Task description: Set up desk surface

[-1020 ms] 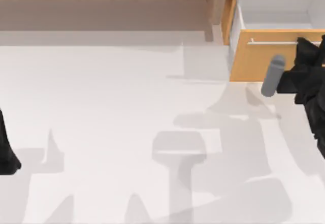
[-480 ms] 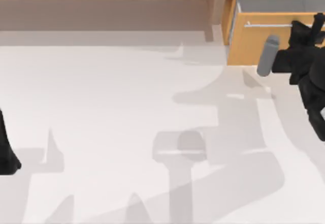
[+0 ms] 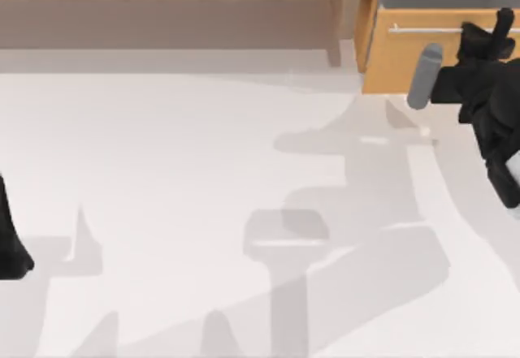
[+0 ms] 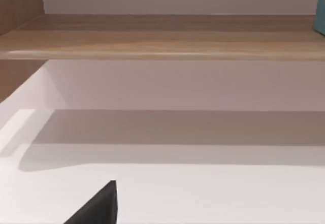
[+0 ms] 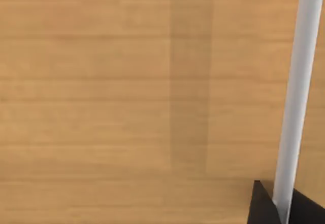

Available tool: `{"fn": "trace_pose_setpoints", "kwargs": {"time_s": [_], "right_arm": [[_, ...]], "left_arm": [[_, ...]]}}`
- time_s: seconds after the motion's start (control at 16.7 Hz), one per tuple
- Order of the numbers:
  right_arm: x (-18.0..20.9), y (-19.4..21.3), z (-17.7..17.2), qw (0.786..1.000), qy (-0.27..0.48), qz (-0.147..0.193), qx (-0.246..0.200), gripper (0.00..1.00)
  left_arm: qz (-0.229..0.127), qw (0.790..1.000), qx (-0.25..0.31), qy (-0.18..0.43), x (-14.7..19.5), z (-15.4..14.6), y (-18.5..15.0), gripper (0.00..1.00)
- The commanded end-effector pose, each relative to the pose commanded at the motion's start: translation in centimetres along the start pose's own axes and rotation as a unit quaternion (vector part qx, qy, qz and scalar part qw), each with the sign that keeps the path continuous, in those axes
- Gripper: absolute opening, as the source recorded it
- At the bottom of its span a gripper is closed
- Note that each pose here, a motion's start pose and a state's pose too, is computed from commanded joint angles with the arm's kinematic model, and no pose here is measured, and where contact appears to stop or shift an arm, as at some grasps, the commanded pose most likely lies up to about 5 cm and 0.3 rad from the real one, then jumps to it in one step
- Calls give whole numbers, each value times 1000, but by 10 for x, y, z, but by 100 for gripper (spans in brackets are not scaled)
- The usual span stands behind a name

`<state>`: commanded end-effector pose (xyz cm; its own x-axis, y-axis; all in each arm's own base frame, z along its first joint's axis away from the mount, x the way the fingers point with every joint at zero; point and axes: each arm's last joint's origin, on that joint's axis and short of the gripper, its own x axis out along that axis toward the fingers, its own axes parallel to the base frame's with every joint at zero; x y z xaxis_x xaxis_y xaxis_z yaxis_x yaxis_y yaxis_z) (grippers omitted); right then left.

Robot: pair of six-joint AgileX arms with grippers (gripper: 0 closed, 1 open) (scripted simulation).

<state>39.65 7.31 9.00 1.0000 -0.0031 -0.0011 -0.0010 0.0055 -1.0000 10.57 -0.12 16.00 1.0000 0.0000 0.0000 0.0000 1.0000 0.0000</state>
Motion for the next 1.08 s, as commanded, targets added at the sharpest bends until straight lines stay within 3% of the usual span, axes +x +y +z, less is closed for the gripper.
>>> {"fn": "trace_pose_setpoints", "kwargs": {"time_s": [0.36,0.66,1.08], "right_arm": [[39,2,-2,1000,2,4,0,0],[43,2,-2,1000,2,4,0,0],[43,2,-2,1000,2,4,0,53]], "left_arm": [[0,1000,0,0,0,0,0,100],[0,1000,0,0,0,0,0,100],[0,1000,0,0,0,0,0,100]]}}
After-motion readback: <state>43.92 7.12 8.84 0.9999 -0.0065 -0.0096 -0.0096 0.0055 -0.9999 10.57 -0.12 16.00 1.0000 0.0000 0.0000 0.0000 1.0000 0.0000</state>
